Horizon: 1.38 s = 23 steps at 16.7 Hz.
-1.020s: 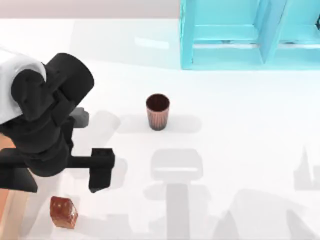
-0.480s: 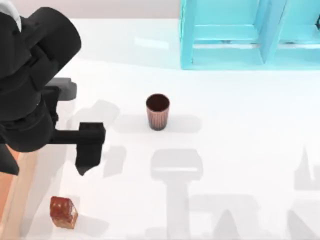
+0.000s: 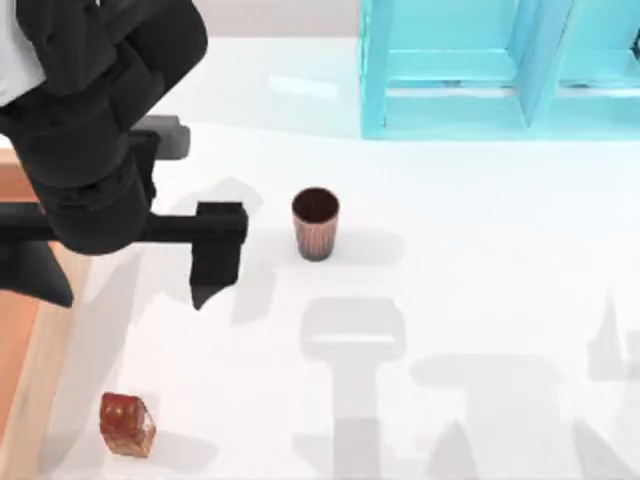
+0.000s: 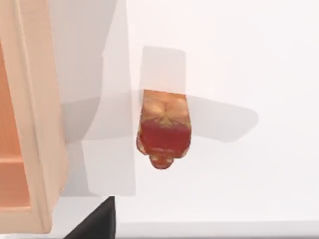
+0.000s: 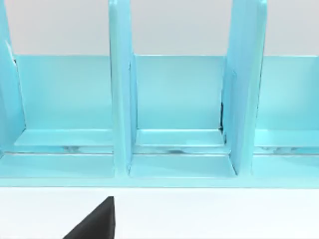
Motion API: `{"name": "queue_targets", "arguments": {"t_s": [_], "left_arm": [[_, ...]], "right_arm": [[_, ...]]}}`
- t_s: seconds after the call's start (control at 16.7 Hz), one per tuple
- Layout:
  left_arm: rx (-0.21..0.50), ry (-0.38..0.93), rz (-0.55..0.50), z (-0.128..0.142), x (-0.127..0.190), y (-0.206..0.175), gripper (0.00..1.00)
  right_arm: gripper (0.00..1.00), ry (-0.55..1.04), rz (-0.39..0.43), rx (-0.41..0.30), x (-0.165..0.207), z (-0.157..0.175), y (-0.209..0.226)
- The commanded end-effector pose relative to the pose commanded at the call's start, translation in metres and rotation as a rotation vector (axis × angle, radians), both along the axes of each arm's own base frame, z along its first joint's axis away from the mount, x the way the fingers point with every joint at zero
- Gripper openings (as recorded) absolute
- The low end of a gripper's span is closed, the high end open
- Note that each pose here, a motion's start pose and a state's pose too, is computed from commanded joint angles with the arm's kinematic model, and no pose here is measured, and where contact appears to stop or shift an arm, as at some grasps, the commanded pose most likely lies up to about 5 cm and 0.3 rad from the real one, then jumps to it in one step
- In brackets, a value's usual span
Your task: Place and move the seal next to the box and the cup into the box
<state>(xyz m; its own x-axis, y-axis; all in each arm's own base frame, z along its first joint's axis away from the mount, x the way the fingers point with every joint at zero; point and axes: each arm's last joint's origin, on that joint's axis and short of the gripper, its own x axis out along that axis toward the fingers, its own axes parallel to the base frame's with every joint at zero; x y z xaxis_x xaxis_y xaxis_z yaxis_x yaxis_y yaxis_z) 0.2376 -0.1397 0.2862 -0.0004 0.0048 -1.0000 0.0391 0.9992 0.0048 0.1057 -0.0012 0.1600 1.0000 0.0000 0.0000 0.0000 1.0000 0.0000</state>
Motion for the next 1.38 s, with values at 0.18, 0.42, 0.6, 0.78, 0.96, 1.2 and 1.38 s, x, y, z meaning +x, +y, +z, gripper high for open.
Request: {"name": "queue_targets", "arguments": {"t_s": [0.18,0.42,0.6,0.78,0.96,1.2,1.38], "left_arm": [[0.004,-0.006,0.004,0.003,0.039,-0.031,1.00],[-0.007,-0.044,0.012,-0.001,0.089,-0.078,1.00],[-0.022,-0.082,0.016,-0.012,0.120,-0.110,1.00],[-0.023,-0.101,0.018,-0.034,0.142,-0.135,1.00],[-0.012,-0.100,0.019,-0.055,0.153,-0.149,1.00],[-0.008,-0.099,0.019,-0.059,0.155,-0.152,1.00],[-0.008,-0.097,0.023,-0.060,0.156,-0.150,1.00]], "right_arm": [[1.00,0.000,0.000,0.000,0.000,0.000,0.000],[1.00,0.000,0.000,0.000,0.000,0.000,0.000],[1.00,0.000,0.000,0.000,0.000,0.000,0.000],[1.00,0.000,0.000,0.000,0.000,0.000,0.000],[1.00,0.000,0.000,0.000,0.000,0.000,0.000],[1.00,0.000,0.000,0.000,0.000,0.000,0.000],[1.00,0.000,0.000,0.000,0.000,0.000,0.000]]}}
